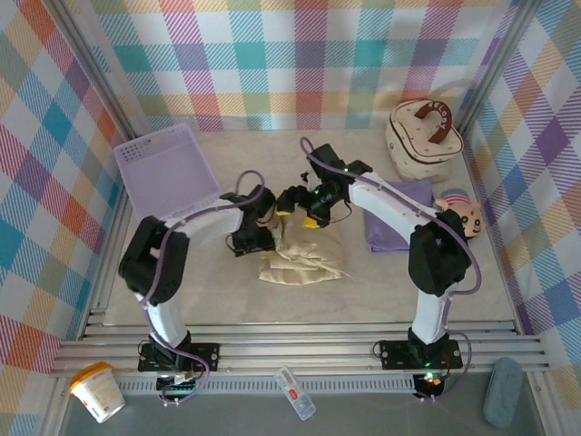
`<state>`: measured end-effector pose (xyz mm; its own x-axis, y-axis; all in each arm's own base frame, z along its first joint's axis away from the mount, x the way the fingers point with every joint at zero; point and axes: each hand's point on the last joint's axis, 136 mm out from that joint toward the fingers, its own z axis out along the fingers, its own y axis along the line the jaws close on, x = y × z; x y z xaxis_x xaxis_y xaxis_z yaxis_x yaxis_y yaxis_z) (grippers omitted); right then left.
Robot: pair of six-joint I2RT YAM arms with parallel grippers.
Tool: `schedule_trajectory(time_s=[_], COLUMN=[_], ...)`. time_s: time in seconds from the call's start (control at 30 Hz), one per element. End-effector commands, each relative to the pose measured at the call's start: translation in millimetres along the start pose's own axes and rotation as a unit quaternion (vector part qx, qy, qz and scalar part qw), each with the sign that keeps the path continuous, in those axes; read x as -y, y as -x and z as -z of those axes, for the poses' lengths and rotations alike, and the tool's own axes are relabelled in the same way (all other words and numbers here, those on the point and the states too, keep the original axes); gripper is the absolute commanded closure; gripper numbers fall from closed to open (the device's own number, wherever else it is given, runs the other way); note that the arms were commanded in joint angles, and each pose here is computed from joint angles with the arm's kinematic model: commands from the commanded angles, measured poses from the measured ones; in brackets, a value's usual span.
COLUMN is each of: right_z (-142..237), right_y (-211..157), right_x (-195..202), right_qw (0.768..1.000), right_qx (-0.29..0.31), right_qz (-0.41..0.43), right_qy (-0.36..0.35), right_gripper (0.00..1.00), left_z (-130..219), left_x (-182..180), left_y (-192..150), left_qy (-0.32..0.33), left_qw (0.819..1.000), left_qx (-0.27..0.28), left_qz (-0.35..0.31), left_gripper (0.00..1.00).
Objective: Fold and stack the mixed laundry pile
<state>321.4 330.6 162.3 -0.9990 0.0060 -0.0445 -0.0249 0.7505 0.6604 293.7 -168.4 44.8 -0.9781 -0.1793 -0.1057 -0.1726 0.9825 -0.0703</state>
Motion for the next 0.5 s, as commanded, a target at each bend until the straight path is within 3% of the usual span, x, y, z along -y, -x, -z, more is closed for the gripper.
schedule_trajectory(time_s=[0.0, 0.17, 0.3, 0.37, 0.47], right_z=[20, 40, 55, 59, 55], right_y=[7, 11, 15, 16, 17], right_x=[-42, -8, 29, 45, 64], right_qw=[0.996, 0.998, 0.998, 0.997, 0.997], right_qx=[0.021, 0.048, 0.066, 0.068, 0.065], right_qz=[0.038, 0.016, -0.011, -0.016, -0.015], right_qy=[0.076, 0.042, 0.006, -0.013, -0.029], right_gripper=[0.01, 0.0, 0.07, 0.23, 0.61], left_z=[22, 40, 67, 84, 107], left_x=[-58, -75, -31, 0, 50], left_y=[-5, -3, 20, 34, 50], left_qy=[0.069, 0.041, -0.067, -0.133, -0.217], left_qw=[0.997, 0.995, 0.992, 0.985, 0.969], left_qx=[0.022, 0.038, 0.065, 0.082, 0.102], left_qz=[0.035, 0.087, 0.082, 0.077, 0.061], left_gripper=[0.32, 0.31, 0.37, 0.48, 0.69])
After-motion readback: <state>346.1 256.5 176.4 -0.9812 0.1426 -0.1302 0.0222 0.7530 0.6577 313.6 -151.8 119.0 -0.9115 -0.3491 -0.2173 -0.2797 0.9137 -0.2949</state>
